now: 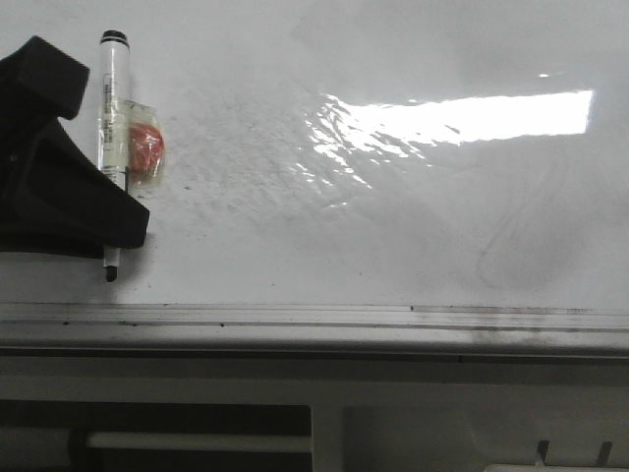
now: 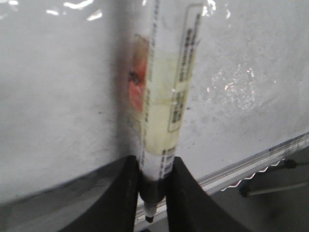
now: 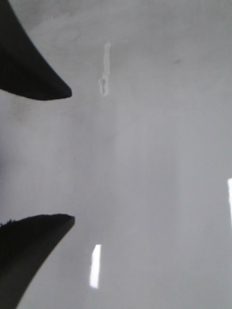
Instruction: Write number 8 on whiteboard
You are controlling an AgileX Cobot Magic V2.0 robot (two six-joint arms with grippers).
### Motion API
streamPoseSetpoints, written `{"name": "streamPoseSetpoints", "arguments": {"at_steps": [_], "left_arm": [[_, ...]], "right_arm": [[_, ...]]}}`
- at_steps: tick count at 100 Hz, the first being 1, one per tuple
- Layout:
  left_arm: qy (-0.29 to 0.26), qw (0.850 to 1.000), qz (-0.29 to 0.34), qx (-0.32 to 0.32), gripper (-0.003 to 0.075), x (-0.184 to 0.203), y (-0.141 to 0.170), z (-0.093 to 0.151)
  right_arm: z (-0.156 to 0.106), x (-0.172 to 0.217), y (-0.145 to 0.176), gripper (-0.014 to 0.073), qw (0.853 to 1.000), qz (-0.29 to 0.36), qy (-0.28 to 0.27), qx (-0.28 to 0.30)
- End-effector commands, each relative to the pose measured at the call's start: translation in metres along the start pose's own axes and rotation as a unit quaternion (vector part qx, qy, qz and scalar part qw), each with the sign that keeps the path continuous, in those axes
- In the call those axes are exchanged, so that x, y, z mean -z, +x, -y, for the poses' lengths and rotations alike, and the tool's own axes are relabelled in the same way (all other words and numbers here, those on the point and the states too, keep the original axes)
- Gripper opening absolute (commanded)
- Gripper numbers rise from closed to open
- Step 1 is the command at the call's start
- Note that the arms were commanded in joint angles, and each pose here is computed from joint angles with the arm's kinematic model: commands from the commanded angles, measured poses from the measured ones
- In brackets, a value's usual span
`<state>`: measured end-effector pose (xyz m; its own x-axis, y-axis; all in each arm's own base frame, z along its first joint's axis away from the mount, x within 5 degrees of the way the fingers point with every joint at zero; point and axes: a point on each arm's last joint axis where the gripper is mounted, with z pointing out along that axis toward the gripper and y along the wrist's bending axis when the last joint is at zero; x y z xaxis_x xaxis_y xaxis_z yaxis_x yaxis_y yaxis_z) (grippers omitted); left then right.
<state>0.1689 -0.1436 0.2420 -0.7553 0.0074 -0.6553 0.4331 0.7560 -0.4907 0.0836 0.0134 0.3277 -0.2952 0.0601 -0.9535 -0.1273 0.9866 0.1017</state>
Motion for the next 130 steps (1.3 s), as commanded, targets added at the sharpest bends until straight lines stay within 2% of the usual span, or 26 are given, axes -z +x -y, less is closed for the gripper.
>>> {"name": "streamPoseSetpoints", "arguments": {"at_steps": [1, 9, 14, 20, 27, 41, 52, 69, 80, 98, 105, 119, 130], "left_arm": [[0.031, 0.998, 0.017, -0.043, -0.0020, 0.009, -0.013, 0.013], [0.076, 0.989, 0.002, -0.129, -0.0020, 0.016, -0.015, 0.027], [0.104, 0.976, -0.004, -0.192, -0.0020, 0.021, -0.016, 0.034], [0.133, 0.959, -0.007, -0.251, -0.0020, 0.027, -0.017, 0.042], [0.156, 0.934, -0.004, -0.321, -0.0020, 0.031, -0.017, 0.047], [0.192, 0.896, -0.007, -0.401, -0.0020, 0.037, -0.011, 0.053], [0.227, 0.877, -0.015, -0.423, -0.0020, 0.039, -0.007, 0.057], [0.244, 0.878, -0.004, -0.413, -0.0020, 0.041, -0.008, 0.061], [0.258, 0.865, -0.003, -0.431, -0.0020, 0.042, -0.006, 0.062], [0.260, 0.863, -0.003, -0.433, -0.0020, 0.042, -0.006, 0.062], [0.260, 0.863, -0.003, -0.433, -0.0020, 0.042, -0.006, 0.062], [0.261, 0.864, -0.002, -0.431, -0.0020, 0.042, -0.006, 0.063], [0.261, 0.864, -0.001, -0.430, -0.0013, 0.042, -0.006, 0.063]], "right_arm": [[-0.009, 0.005, -0.027, 0.0437, 0.997, 0.059, -0.038, 0.039], [-0.022, 0.005, -0.037, 0.0437, 0.991, 0.052, -0.098, 0.078], [-0.032, 0.002, -0.041, 0.0437, 0.983, 0.034, -0.145, 0.106], [-0.047, -0.005, -0.042, 0.0437, 0.968, 0.006, -0.207, 0.143], [-0.065, -0.014, -0.042, 0.0437, 0.943, -0.019, -0.276, 0.188], [-0.097, -0.033, -0.035, 0.0437, 0.901, -0.042, -0.352, 0.250], [-0.120, -0.044, -0.034, 0.0437, 0.889, -0.030, -0.378, 0.257], [-0.152, -0.061, -0.027, 0.0437, 0.874, -0.040, -0.404, 0.267], [-0.166, -0.071, -0.025, 0.0437, 0.871, -0.042, -0.408, 0.269], [-0.180, -0.082, -0.023, 0.0420, 0.870, -0.055, -0.415, 0.260], [-0.181, -0.082, -0.023, 0.0311, 0.869, -0.059, -0.416, 0.260], [-0.180, -0.080, -0.024, -0.0076, 0.869, -0.057, -0.417, 0.259], [-0.180, -0.081, -0.024, -0.0062, 0.870, -0.055, -0.416, 0.259]]}}
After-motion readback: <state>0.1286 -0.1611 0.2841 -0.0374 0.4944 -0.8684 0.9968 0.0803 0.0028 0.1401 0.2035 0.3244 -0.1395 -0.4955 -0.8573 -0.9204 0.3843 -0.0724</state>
